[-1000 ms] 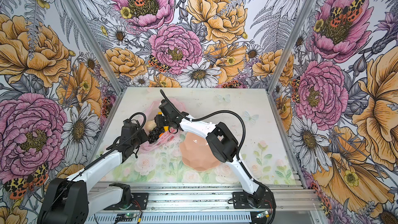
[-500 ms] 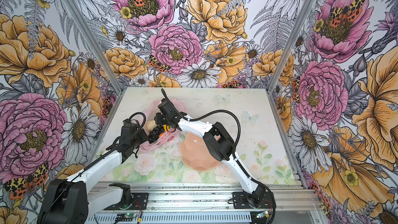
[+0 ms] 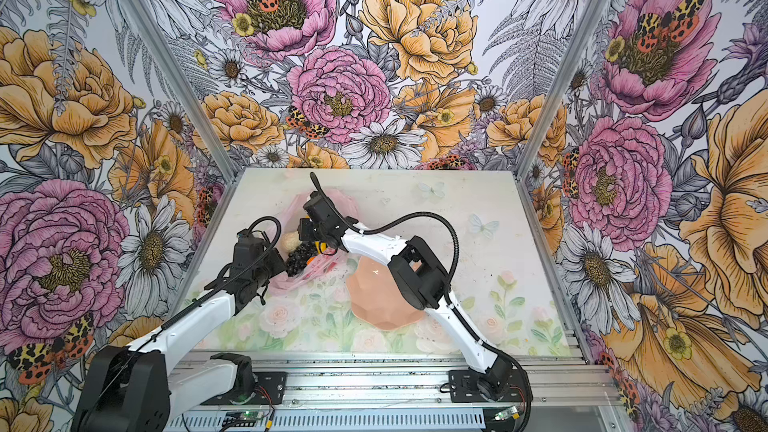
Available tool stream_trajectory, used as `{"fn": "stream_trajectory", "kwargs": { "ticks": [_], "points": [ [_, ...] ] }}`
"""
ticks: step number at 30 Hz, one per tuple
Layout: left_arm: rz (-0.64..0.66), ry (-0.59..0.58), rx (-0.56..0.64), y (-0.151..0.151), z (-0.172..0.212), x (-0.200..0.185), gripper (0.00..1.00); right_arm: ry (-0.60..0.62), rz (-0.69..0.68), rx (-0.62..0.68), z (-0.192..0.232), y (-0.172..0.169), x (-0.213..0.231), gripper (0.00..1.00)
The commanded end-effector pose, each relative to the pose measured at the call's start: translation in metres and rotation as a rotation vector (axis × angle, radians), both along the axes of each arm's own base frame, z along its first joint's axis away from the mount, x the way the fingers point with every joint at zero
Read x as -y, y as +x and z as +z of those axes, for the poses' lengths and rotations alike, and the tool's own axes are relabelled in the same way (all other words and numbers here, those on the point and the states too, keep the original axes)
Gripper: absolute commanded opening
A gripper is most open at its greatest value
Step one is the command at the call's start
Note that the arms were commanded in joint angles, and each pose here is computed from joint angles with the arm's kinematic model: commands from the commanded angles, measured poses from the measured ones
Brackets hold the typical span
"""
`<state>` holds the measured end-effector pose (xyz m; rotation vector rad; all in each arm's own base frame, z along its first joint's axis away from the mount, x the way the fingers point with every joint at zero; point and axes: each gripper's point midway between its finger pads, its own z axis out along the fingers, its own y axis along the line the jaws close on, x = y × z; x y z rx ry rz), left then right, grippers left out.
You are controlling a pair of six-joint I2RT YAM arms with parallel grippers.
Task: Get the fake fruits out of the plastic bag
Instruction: 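Close the right gripper on the cream garlic bulb inside the bag, then lift the garlic bulb out of the bag with the right gripper over the pink bowl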
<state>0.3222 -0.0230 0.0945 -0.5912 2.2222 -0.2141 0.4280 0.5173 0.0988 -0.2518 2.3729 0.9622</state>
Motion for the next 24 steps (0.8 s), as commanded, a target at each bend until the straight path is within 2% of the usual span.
{"fn": "stream_trajectory", "kwargs": {
  "ticks": [1,3,9,24],
  "points": [
    [-0.003,-0.015,0.022,0.000,0.004,0.000,0.00,0.025,0.001,0.012,0.004,0.007,-0.004,0.21],
    [-0.003,-0.016,0.022,0.000,0.004,0.001,0.00,0.026,0.004,0.011,0.005,0.007,-0.004,0.18],
    [-0.005,-0.017,0.021,0.000,0.004,0.001,0.00,0.033,0.011,0.026,0.013,0.006,-0.005,0.00],
    [0.014,-0.008,0.024,-0.001,0.004,-0.003,0.00,0.029,0.069,0.198,0.085,-0.013,-0.006,0.00]
  ]
}}
